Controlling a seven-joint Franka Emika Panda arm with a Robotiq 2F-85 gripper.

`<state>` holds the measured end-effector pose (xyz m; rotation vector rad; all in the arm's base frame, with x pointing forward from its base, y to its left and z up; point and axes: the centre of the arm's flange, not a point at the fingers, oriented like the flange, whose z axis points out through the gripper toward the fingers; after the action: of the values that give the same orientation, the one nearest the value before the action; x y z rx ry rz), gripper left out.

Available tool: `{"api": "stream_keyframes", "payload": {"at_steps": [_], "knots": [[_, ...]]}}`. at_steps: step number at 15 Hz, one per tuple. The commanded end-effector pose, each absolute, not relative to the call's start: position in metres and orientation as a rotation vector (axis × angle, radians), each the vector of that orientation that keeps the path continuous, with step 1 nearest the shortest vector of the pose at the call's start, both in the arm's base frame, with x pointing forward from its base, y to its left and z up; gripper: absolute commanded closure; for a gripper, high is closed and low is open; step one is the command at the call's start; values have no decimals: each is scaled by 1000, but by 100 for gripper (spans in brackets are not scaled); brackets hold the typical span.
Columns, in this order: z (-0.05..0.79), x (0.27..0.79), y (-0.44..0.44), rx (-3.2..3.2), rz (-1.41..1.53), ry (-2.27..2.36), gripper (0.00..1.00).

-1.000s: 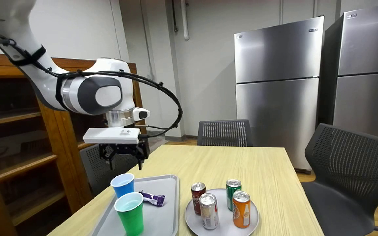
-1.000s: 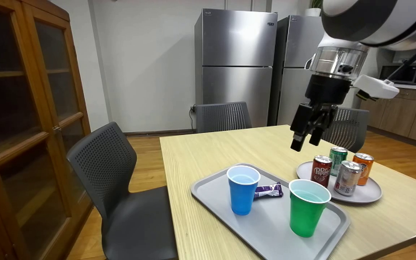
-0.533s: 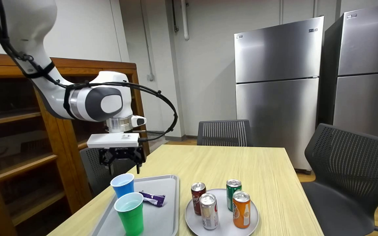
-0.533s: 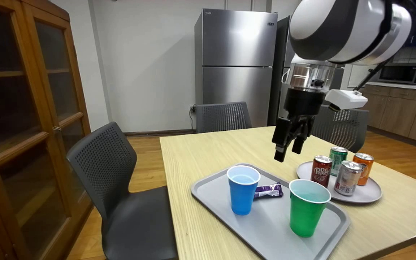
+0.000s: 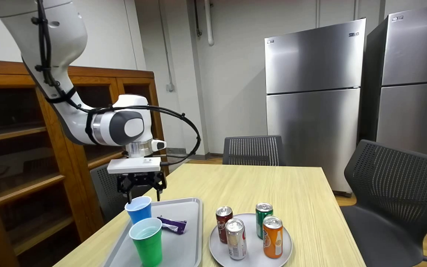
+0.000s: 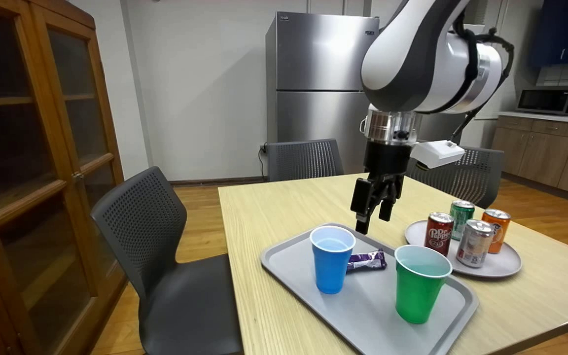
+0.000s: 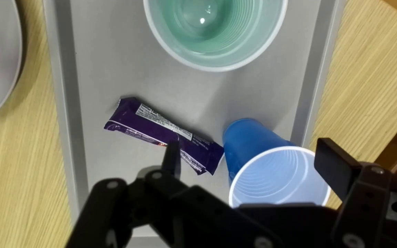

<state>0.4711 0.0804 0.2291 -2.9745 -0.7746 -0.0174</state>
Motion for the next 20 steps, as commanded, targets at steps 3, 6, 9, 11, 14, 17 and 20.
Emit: {"api": "stream_keyframes", "payload": {"at_steps": [3, 6, 9, 11, 14, 17, 20], "knots": [[209, 512, 90, -3059, -79, -749, 0], [202, 528, 96, -3078, -101, -741, 0], [192, 540, 99, -3094, -96, -727, 0], [184, 545, 101, -3100, -85, -720, 0], [173, 550, 104, -3103, -65, -710, 0], [167, 552, 108, -3096, -57, -714, 26], [171, 550, 114, -3081, -71, -729, 51]]}}
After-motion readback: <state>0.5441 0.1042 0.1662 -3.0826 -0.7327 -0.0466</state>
